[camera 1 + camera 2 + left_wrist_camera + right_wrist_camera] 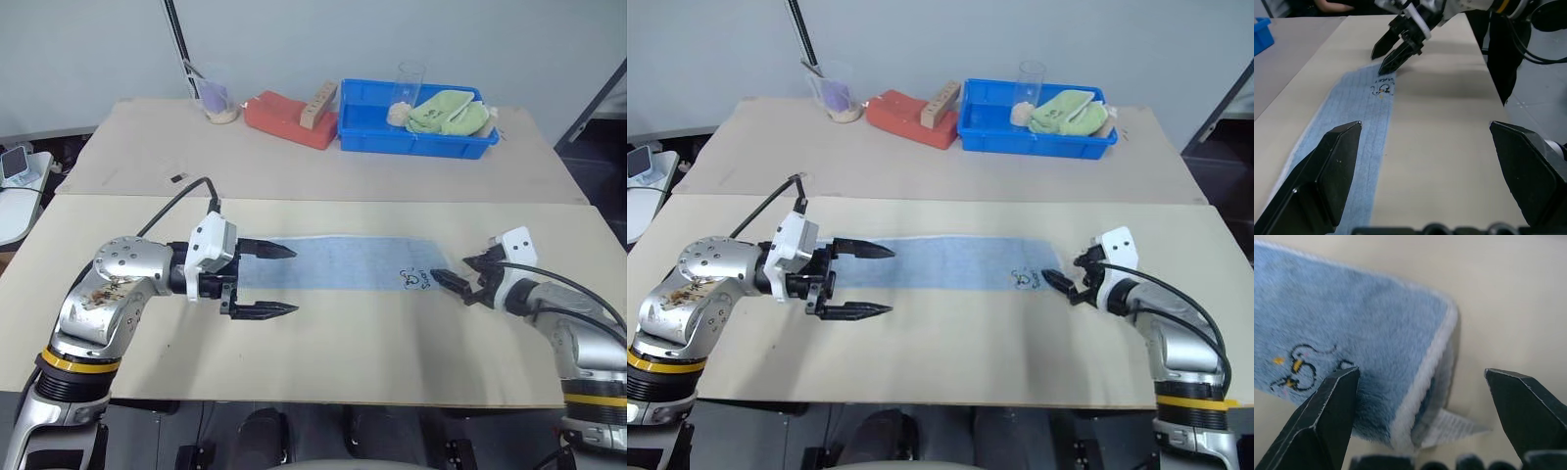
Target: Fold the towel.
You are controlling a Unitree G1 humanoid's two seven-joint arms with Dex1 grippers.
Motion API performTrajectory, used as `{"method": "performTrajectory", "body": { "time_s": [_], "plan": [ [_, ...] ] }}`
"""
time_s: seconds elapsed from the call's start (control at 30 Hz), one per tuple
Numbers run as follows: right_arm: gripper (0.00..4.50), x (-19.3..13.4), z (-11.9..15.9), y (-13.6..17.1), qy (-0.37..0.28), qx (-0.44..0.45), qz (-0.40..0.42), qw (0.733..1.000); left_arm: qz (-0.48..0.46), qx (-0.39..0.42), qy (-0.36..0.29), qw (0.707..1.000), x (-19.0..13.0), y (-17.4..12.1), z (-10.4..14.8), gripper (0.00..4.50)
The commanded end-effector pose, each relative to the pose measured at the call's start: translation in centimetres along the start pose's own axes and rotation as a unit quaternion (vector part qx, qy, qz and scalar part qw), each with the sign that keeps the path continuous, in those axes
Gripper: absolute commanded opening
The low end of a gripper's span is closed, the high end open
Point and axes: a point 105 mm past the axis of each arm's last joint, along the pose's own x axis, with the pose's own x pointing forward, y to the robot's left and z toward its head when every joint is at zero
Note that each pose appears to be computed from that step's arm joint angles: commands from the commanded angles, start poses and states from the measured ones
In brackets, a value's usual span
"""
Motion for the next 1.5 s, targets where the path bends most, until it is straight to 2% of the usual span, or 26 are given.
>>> {"method": "performTrajectory", "body": {
  "time_s": [0.03, 0.3, 0.4, 0.6, 0.7, 0.77, 0.87, 0.97, 1.03, 1.27, 1.4, 1.5],
  "plan": [
    [3.7, 0.3, 0.3, 0.7, 0.009, -0.001, 0.02, 1.0, -0.006, 0.017, -0.001, 1.0, -0.1, -0.5, 0.4, 4.5],
    [0.93, 0.2, 0.1, 0.6, 0.01, -0.007, 0.024, 1.0, -0.031, 0.014, -0.05, 0.998, -0.3, -1.8, 0.9, 4.5],
    [0.05, -0.5, 0.2, -0.7, 0.012, -0.013, 0.004, 1.0, -0.034, 0.024, -0.074, 0.996, -0.2, -1.9, 1.5, 4.5],
    [0.05, -3.7, 1.2, -5.0, 0.022, -0.046, -0.043, 0.998, -0.04, 0.039, -0.091, 0.994, 0.2, -1.9, 2.0, 4.5],
    [0.05, -5.4, 2.6, -5.8, 0.03, -0.108, -0.032, 0.993, -0.038, 0.041, -0.09, 0.994, 0.2, -1.6, 2.2, 4.5],
    [0.05, -5.8, 4.0, -4.8, 0.038, -0.168, -0.003, 0.985, -0.037, 0.042, -0.087, 0.995, 0.2, -1.3, 2.3, 4.5],
    [0.05, -5.5, 5.9, -3.1, 0.027, -0.206, 0.028, 0.978, -0.037, 0.034, -0.078, 0.996, 0.2, -1.1, 2.4, 4.5],
    [0.05, -4.0, 8.5, 1.2, -0.008, -0.231, 0.088, 0.969, -0.035, 0.035, -0.076, 0.996, 0.1, -0.9, 2.9, 4.5],
    [0.05, -3.0, 9.2, 4.3, -0.022, -0.225, 0.127, 0.966, -0.031, 0.038, -0.073, 0.996, -0.2, -1.0, 3.3, 4.5],
    [0.05, 0.1, 7.9, 9.9, -0.022, -0.18, 0.187, 0.965, -0.004, 0.028, -0.055, 0.998, -0.7, -1.2, 3.3, 4.5],
    [0.05, 1.4, 6.9, 11.2, -0.013, -0.158, 0.2, 0.967, 0.01, 0.006, -0.027, 1.0, -1.0, -1.4, 2.6, 4.5],
    [1.0, 2.0, 7.0, 11.2, -0.021, -0.152, 0.195, 0.969, 0.026, 0.007, -0.017, 0.999, -1.2, -1.4, 2.2, 4.5]
  ]
}}
